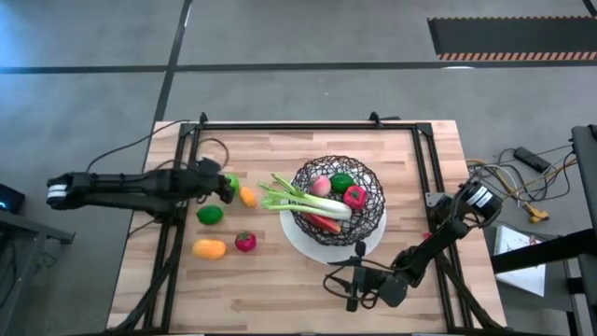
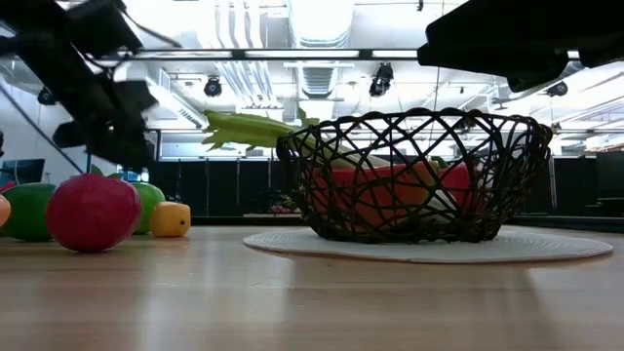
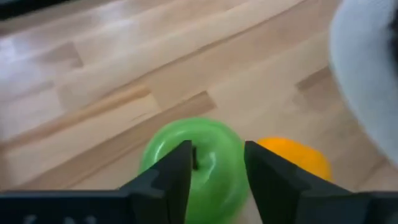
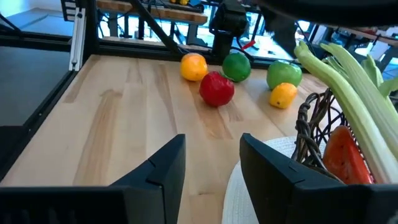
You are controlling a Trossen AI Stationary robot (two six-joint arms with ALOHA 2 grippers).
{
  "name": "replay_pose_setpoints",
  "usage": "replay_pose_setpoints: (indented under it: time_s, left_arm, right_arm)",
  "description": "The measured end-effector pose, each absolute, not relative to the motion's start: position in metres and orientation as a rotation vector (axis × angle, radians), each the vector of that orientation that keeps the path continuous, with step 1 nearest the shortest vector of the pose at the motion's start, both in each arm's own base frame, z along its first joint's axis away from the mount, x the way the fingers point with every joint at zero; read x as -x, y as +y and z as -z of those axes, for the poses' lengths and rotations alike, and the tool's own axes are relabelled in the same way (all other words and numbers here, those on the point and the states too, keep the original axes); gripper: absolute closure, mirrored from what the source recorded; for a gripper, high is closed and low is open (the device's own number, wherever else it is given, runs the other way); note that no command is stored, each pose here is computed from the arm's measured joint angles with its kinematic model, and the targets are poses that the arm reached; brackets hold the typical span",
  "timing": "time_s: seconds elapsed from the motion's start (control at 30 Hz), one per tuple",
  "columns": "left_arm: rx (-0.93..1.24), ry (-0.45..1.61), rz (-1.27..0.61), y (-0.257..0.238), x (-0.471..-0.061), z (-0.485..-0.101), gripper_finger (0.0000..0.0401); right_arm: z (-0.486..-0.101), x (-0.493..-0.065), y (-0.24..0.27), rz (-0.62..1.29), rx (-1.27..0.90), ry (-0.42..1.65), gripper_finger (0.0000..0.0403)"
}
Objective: Build produce basket
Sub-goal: Put the green apple into the wire basket
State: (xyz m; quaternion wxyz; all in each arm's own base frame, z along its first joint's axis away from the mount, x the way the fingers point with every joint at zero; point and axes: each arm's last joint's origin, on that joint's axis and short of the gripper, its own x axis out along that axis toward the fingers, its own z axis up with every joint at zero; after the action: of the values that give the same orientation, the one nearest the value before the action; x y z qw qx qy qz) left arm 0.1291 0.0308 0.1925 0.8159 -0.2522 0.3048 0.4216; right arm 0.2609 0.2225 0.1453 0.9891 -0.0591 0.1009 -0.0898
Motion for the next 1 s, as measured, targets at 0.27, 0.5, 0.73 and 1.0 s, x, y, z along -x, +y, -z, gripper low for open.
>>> replay_pose_setpoints:
  time_s: [0.27,0.5,0.73,1.0]
  left_arm:
    - [0.523,0.700,-1.018,0.034,-0.140,-0.178,0.0254]
    - [0.534,0.663,-1.049,0.035,-0.146,-0.177,0.0254]
    - [0.547,0.630,-1.029,0.035,-0.146,-0.184,0.0254]
    - [0.511,0.628,-1.104,0.037,-0.144,-0.175,0.0255]
  right_arm:
    - [-0.145,-0.261,0.222,0.179,0.133,0.205,0.0264]
    - [-0.145,-0.261,0.222,0.179,0.134,0.208,0.0264]
    - [-0.145,-0.261,0.222,0.182,0.111,0.206,0.0264]
    - [-0.145,-0.261,0.222,0.183,0.090,0.204,0.0264]
